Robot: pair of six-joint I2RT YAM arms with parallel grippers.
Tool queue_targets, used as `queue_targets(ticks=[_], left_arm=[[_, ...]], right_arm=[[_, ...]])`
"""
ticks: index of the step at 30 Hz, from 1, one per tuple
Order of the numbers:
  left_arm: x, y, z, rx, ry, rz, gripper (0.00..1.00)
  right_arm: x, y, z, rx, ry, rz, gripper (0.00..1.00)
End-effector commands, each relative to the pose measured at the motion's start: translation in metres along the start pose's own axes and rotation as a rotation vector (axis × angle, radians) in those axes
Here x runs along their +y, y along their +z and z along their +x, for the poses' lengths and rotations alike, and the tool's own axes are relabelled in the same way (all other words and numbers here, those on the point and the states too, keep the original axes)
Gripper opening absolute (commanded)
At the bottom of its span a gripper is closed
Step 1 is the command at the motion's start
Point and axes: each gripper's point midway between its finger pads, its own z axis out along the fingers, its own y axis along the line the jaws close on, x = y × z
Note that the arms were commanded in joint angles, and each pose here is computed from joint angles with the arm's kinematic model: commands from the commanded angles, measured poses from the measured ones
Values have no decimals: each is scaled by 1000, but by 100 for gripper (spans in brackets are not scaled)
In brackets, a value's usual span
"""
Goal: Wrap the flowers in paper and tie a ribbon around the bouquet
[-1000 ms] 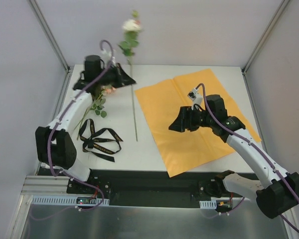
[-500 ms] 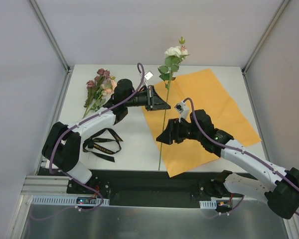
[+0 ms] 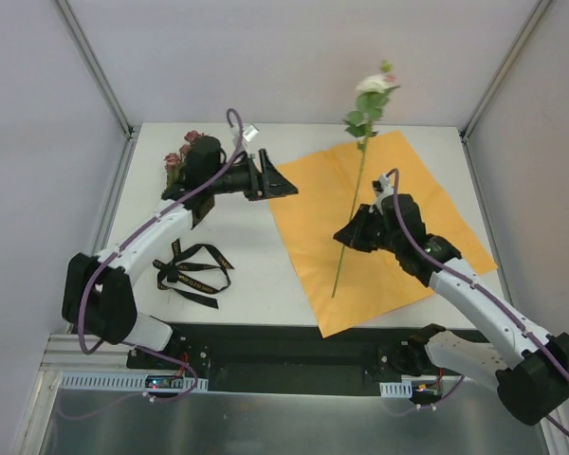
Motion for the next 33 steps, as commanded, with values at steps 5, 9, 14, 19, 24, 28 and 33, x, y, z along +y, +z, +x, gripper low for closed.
queue_targets(ticks=[5, 9, 14, 19, 24, 28, 33], left_arm=[[16, -60, 25, -42, 106, -107, 61], [24, -13, 76, 98, 147, -120, 41], [61, 33, 94, 161, 91, -175, 24], [106, 66, 114, 237, 27, -219, 11], [129, 65, 127, 248, 36, -263, 8], [142, 63, 137, 268, 22, -289, 3], [151, 60, 154, 303, -35, -312, 1]], right_arm=[[-97, -22, -74, -28, 190, 297, 1], [-139, 5, -76, 130, 163, 405, 1], [-162, 28, -78, 214, 126, 450, 1], [-162, 52, -70, 247, 200, 379, 1], [-171, 60, -56, 251, 248, 375, 1], [-184, 63, -51, 267, 266, 405, 1], [-200, 71, -46, 272, 259, 450, 1]])
